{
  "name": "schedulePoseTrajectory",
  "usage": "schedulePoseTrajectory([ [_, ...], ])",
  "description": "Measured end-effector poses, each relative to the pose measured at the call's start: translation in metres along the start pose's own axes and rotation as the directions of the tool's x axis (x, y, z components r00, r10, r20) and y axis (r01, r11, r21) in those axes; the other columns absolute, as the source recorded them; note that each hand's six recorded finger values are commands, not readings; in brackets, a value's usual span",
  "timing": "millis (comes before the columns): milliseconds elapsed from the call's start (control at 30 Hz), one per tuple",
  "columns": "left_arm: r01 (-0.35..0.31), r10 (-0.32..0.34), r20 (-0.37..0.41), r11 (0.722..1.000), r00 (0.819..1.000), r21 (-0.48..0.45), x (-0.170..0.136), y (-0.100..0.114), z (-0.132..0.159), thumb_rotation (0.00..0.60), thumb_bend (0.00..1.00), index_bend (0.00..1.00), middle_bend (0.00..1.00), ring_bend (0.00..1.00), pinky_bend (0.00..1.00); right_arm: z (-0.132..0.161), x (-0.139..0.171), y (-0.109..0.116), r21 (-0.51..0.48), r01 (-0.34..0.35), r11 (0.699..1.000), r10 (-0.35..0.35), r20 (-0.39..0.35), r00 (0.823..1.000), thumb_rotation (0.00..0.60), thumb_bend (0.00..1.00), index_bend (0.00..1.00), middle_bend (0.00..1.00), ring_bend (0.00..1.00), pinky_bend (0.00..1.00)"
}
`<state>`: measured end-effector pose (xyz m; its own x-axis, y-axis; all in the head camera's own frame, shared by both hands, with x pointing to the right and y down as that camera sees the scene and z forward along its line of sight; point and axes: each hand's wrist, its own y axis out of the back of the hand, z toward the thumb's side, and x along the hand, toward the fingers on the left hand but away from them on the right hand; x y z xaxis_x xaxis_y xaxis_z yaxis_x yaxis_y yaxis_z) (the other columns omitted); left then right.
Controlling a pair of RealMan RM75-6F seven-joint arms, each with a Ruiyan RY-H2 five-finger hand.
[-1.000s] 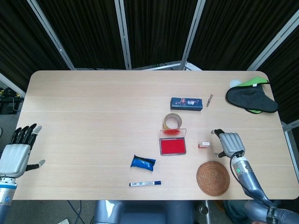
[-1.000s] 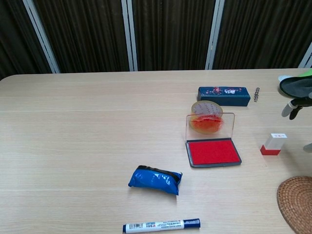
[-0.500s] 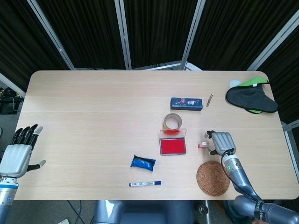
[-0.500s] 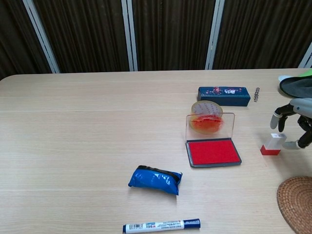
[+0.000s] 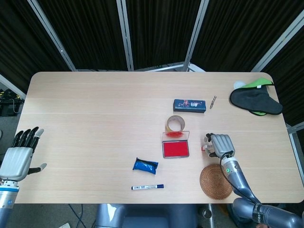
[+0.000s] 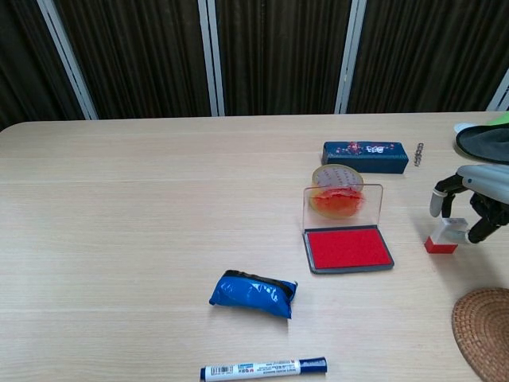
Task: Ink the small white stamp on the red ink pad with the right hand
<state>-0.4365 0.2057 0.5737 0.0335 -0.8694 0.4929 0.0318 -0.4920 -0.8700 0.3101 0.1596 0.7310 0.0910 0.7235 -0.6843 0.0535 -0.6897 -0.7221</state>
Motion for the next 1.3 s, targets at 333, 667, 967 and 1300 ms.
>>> schedulePoseTrajectory([
  [333,0.001,-0.001,0.000,1.000,1.000,0.000,0.000,0.000,0.000,0.600,0.00,0.00,0.00,0.00,0.00,0.005,-0.001,-0.001,0.007,0.007,1.000,-0.007,-0.010,1.000,0.600,0.28,0.43,0.44,0.81,1.00],
  [667,0.003,-0.003,-0.001,1.000,1.000,-0.002,0.000,0.000,-0.001,0.600,0.00,0.00,0.00,0.00,0.00,0.005,-0.002,-0.003,0.026,-0.001,1.000,0.002,-0.005,1.000,0.600,0.32,0.46,0.47,0.81,1.00],
  [967,0.007,-0.007,0.000,1.000,1.000,-0.002,-0.001,0.000,0.000,0.600,0.00,0.00,0.00,0.00,0.00,0.002,-0.003,-0.005,0.056,-0.006,0.998,0.006,-0.004,1.000,0.600,0.41,0.60,0.63,0.81,1.00],
  [1300,0.010,-0.010,0.002,1.000,1.000,-0.001,0.000,-0.001,0.000,0.600,0.00,0.00,0.00,0.00,0.00,0.014,0.002,0.016,0.055,0.058,0.997,-0.053,-0.089,0.995,0.600,0.47,0.62,0.65,0.81,1.00],
])
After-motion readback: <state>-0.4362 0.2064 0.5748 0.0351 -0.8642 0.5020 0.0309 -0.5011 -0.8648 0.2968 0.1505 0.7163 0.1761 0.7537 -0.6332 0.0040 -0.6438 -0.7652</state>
